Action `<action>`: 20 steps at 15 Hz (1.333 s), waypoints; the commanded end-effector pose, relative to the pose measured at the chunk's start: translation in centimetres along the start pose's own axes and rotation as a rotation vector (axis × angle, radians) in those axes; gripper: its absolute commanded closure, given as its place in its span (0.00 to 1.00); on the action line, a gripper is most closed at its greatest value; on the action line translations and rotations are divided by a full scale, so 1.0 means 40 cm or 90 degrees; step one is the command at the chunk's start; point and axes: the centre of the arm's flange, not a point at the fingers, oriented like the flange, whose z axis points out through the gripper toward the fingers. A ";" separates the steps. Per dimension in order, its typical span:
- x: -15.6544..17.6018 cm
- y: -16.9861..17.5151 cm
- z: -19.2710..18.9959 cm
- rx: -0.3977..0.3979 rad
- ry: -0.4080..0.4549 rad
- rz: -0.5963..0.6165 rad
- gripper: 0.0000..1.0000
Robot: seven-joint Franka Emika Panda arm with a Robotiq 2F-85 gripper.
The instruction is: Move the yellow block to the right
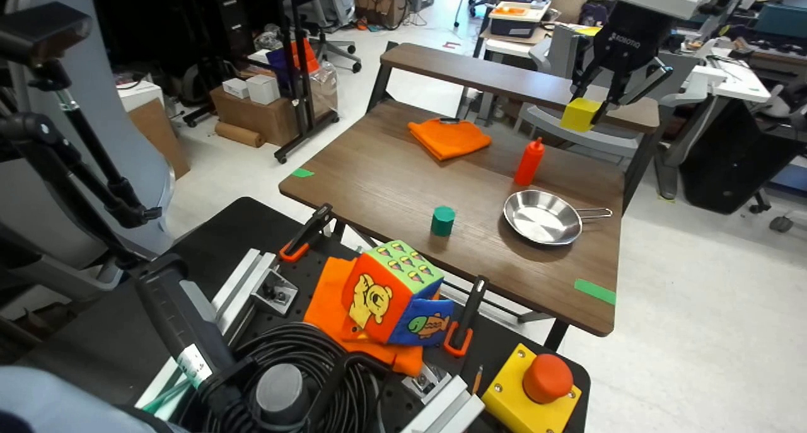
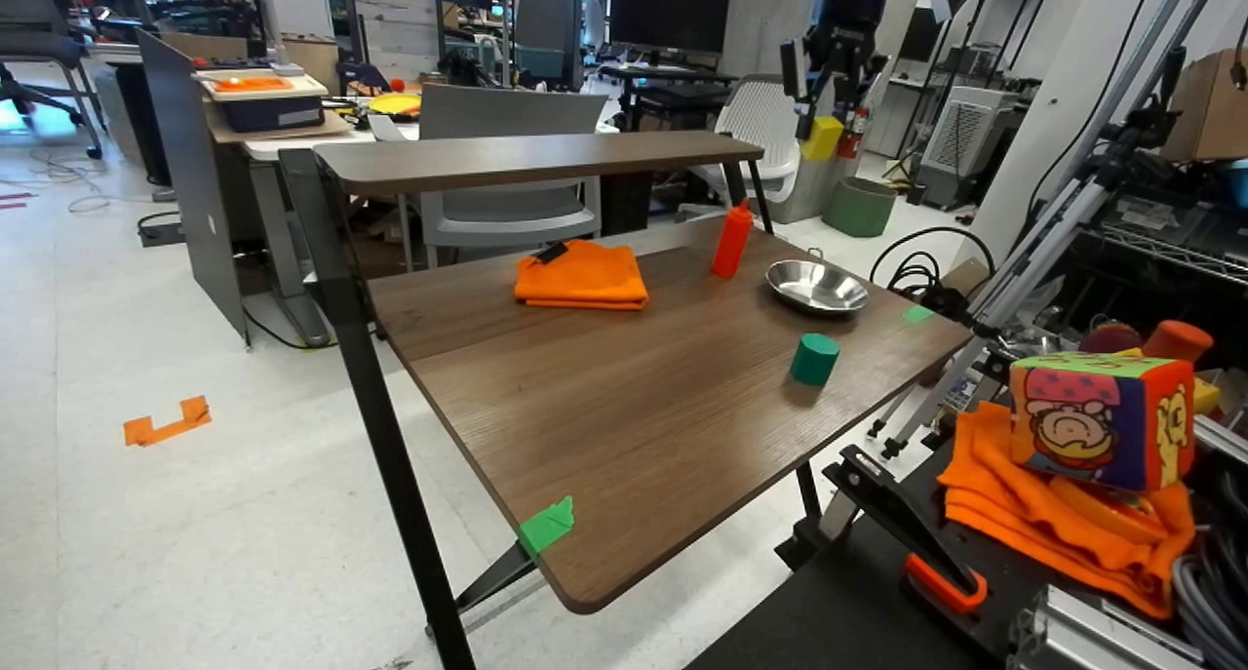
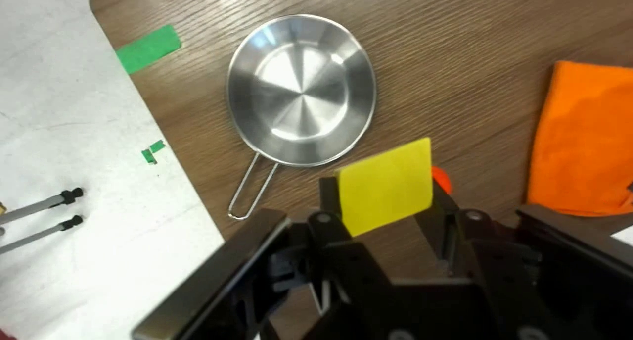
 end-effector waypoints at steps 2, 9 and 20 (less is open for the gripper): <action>0.134 0.094 0.041 0.016 -0.037 0.052 0.83; 0.296 0.104 0.190 0.008 -0.143 0.119 0.83; 0.408 0.078 0.223 0.001 -0.138 0.251 0.83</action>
